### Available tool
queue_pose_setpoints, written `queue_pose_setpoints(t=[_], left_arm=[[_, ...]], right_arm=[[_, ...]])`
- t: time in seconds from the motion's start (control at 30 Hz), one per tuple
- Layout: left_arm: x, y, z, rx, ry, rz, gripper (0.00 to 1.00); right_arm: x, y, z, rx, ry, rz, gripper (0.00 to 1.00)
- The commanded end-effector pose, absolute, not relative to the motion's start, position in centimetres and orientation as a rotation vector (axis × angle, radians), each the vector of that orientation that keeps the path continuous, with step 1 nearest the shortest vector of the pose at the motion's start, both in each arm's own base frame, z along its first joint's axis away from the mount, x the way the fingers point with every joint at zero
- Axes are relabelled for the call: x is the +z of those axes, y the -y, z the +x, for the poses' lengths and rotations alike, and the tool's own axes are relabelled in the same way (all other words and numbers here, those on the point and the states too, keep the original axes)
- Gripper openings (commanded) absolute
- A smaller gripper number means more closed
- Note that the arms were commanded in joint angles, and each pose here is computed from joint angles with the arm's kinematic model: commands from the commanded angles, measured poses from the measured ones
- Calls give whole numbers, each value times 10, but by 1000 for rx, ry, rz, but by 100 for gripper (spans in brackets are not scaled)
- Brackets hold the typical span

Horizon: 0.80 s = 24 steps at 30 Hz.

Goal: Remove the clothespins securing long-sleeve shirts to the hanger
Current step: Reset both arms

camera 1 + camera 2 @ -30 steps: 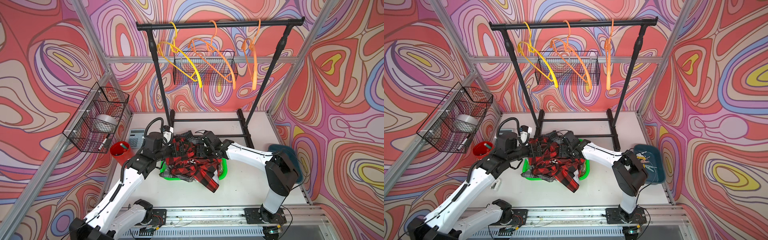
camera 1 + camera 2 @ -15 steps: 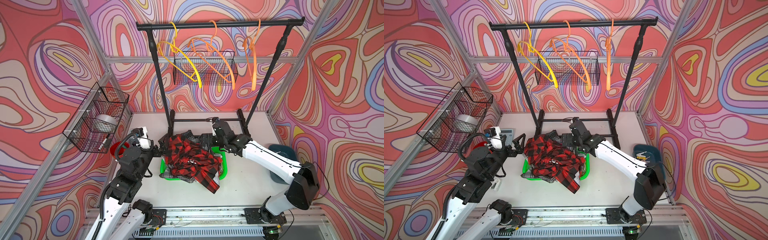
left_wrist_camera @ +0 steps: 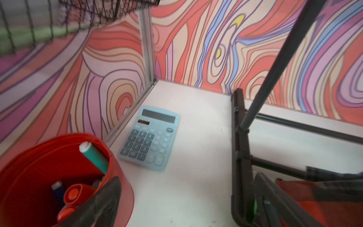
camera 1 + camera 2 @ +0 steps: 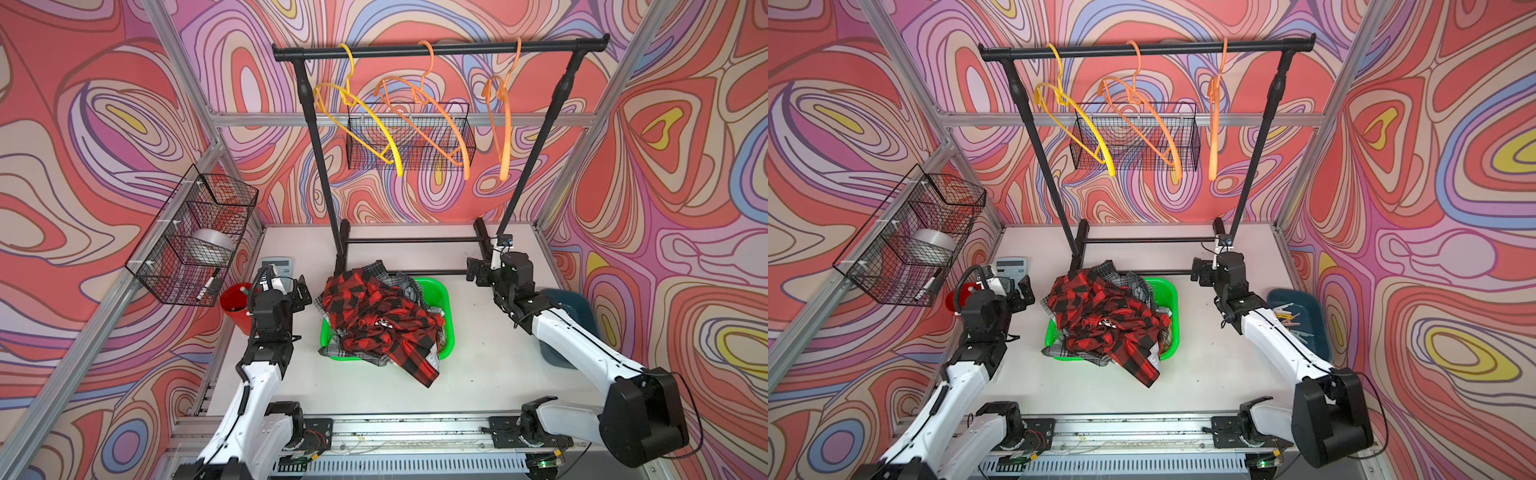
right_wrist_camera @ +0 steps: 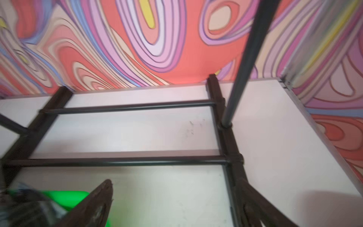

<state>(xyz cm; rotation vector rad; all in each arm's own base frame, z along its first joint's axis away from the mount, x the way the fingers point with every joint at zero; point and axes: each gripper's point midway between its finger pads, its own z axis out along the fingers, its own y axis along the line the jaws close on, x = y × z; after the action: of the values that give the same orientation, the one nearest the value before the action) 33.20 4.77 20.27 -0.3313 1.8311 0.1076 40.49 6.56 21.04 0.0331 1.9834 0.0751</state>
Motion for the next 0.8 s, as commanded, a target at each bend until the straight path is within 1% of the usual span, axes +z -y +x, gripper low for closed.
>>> queue_pose_setpoints(t=[0.0, 0.2, 0.33, 0.43, 0.5, 0.6, 0.7, 0.77], left_arm=[[206, -54, 345, 134, -1751, -315, 100], [171, -54, 352, 171, -1764, -220, 100], [155, -53, 356, 158, -1782, -200, 100], [157, -51, 359, 137, -1766, -182, 100], [159, -42, 362, 94, -1758, -133, 100], [155, -34, 360, 57, -1782, -102, 100], [156, -37, 358, 74, -1763, -111, 100], [155, -31, 357, 38, -1773, -97, 100]], right_arm=[[212, -35, 416, -18, -1866, 62, 98], [157, 6, 411, -97, -1877, 120, 98], [123, 19, 411, -67, -1863, 123, 98], [120, 16, 418, -13, -1834, 93, 99], [109, 7, 422, 21, -1843, 41, 98], [97, 0, 418, 50, -1806, 1, 98], [99, -2, 415, 56, -1789, -14, 98], [100, -6, 414, 71, -1789, -44, 98]])
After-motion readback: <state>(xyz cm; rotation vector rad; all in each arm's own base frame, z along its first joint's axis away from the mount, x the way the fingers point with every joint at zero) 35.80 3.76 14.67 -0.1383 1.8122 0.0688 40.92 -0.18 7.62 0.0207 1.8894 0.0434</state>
